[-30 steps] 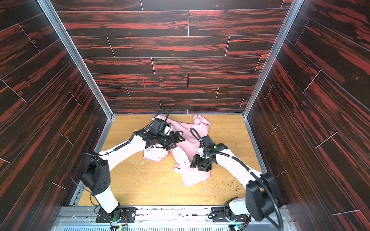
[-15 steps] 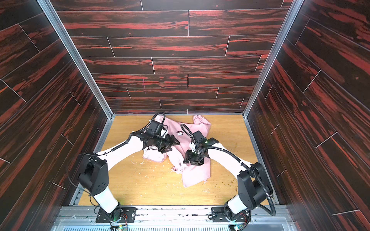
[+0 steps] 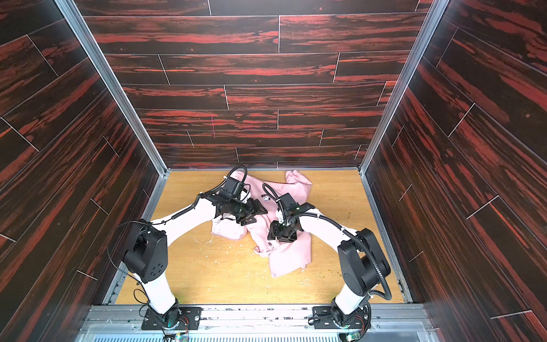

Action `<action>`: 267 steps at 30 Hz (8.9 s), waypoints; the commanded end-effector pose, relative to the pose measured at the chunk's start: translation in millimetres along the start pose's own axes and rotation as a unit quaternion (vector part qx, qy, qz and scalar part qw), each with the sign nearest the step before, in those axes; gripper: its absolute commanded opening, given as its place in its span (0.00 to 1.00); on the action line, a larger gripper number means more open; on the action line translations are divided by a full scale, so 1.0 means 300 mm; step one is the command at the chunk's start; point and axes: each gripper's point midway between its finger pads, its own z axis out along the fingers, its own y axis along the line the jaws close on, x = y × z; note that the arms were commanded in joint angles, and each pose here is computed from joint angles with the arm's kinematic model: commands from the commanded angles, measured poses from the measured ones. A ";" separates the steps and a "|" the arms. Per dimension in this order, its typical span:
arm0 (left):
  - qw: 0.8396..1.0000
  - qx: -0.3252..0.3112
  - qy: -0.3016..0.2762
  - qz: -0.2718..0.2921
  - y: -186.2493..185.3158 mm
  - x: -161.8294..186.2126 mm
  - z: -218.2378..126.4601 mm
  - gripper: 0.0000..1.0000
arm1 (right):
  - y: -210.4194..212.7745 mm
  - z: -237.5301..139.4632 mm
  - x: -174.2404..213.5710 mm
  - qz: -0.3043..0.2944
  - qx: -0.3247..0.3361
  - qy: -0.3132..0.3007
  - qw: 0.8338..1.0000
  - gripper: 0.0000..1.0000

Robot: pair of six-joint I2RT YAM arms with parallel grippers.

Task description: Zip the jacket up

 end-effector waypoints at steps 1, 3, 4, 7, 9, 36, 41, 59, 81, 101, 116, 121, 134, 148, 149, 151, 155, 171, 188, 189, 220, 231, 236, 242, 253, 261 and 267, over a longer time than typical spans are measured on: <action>0.999 0.006 -0.037 0.005 -0.015 -0.017 -0.156 0.73 | -0.025 0.052 -0.002 -0.003 0.015 0.009 1.000 0.53; 0.999 -0.007 -0.050 -0.005 0.025 -0.022 -0.204 0.73 | -0.036 0.073 0.003 -0.002 0.018 0.016 1.000 0.51; 0.998 -0.016 -0.057 -0.012 0.053 -0.022 -0.226 0.73 | -0.043 0.085 0.005 -0.001 0.020 0.019 1.000 0.50; 0.993 -0.067 -0.073 -0.056 0.198 -0.013 -0.279 0.73 | -0.051 0.108 0.007 0.002 0.021 0.028 0.999 0.47; 0.987 -0.090 -0.089 -0.097 0.300 -0.013 -0.303 0.69 | -0.051 0.113 0.005 0.001 0.021 0.030 0.999 0.45; 0.953 -0.109 -0.141 -0.244 0.798 -0.125 -0.194 0.56 | -0.034 0.084 0.017 -0.004 0.016 0.036 0.999 0.34; 0.956 -0.103 -0.143 -0.236 0.816 -0.153 -0.167 0.44 | -0.026 0.079 0.011 -0.007 0.012 0.034 0.999 0.27; 0.968 -0.059 -0.180 -0.163 0.536 -0.276 -0.372 0.00 | 0.058 0.082 -0.021 -0.056 0.012 0.030 0.998 0.57; 0.972 -0.021 -0.195 -0.130 0.369 -0.347 -0.474 0.00 | -0.066 0.182 -0.027 -0.022 0.101 0.045 0.994 0.15; 0.957 0.022 -0.282 -0.064 0.052 -0.554 -0.733 0.00 | 0.288 -0.315 -0.005 -0.124 -0.066 -0.046 0.989 0.00; 0.946 -0.007 -0.316 -0.072 0.025 -0.772 -0.751 0.00 | 0.586 -0.472 0.245 -0.239 -0.221 0.021 0.945 0.00; 0.946 -0.019 -0.315 -0.077 0.048 -0.837 -0.713 0.00 | 0.612 -0.465 0.316 -0.252 -0.245 0.052 0.935 0.00; 0.957 -0.047 -0.272 -0.086 0.102 -0.953 -0.456 0.00 | 0.503 -0.299 0.314 -0.193 -0.224 0.068 0.953 0.00; 0.963 -0.025 -0.245 -0.114 0.157 -1.008 -0.089 0.00 | 0.258 -0.134 0.258 -0.053 -0.216 0.096 0.970 0.00; 0.963 -0.023 -0.244 -0.116 0.162 -1.013 -0.073 0.00 | 0.250 -0.118 0.264 -0.049 -0.214 0.103 0.970 0.00; 0.963 -0.018 -0.240 -0.119 0.172 -1.018 -0.036 0.00 | 0.228 -0.078 0.274 -0.039 -0.208 0.117 0.970 0.00; 0.964 -0.013 -0.236 -0.125 0.196 -1.026 0.017 0.00 | 0.200 -0.016 0.286 -0.025 -0.200 0.143 0.969 0.00; 0.965 0.013 -0.242 -0.099 0.137 -1.042 -0.004 0.29 | 0.160 0.092 0.277 0.002 -0.154 0.153 0.976 0.02; 0.957 -0.072 -0.277 -0.044 0.041 -0.870 -0.352 0.99 | 0.091 -0.115 0.192 -0.017 -0.052 0.001 0.998 0.68; 0.957 -0.077 -0.278 -0.043 0.042 -0.849 -0.371 1.00 | 0.087 -0.137 0.185 -0.020 -0.045 -0.012 0.999 0.71; 0.978 -0.160 -0.132 -0.040 0.370 0.115 -0.293 0.95 | -0.124 -0.260 0.001 0.084 -0.017 -0.101 0.991 0.81; 0.980 -0.178 -0.084 -0.038 0.445 0.219 -0.066 0.79 | -0.187 -0.012 0.010 0.132 -0.041 -0.020 0.990 0.79; 0.975 -0.206 -0.075 -0.037 0.505 0.228 -0.049 0.46 | -0.207 0.089 0.024 0.158 -0.055 0.012 0.986 0.69; 0.971 -0.221 -0.079 -0.052 0.562 0.211 -0.062 0.00 | -0.226 0.126 0.026 0.169 -0.050 0.021 0.984 0.35; 0.966 -0.223 -0.105 -0.075 0.617 0.146 -0.185 0.00 | -0.273 0.028 -0.015 0.187 -0.040 -0.020 0.981 0.03; 0.968 -0.217 -0.099 -0.081 0.624 0.141 -0.181 0.00 | -0.274 0.022 -0.015 0.193 -0.053 -0.022 0.979 0.02; 0.965 -0.225 -0.107 -0.077 0.624 0.143 -0.211 0.10 | -0.286 0.012 0.002 0.192 -0.041 -0.024 0.980 0.21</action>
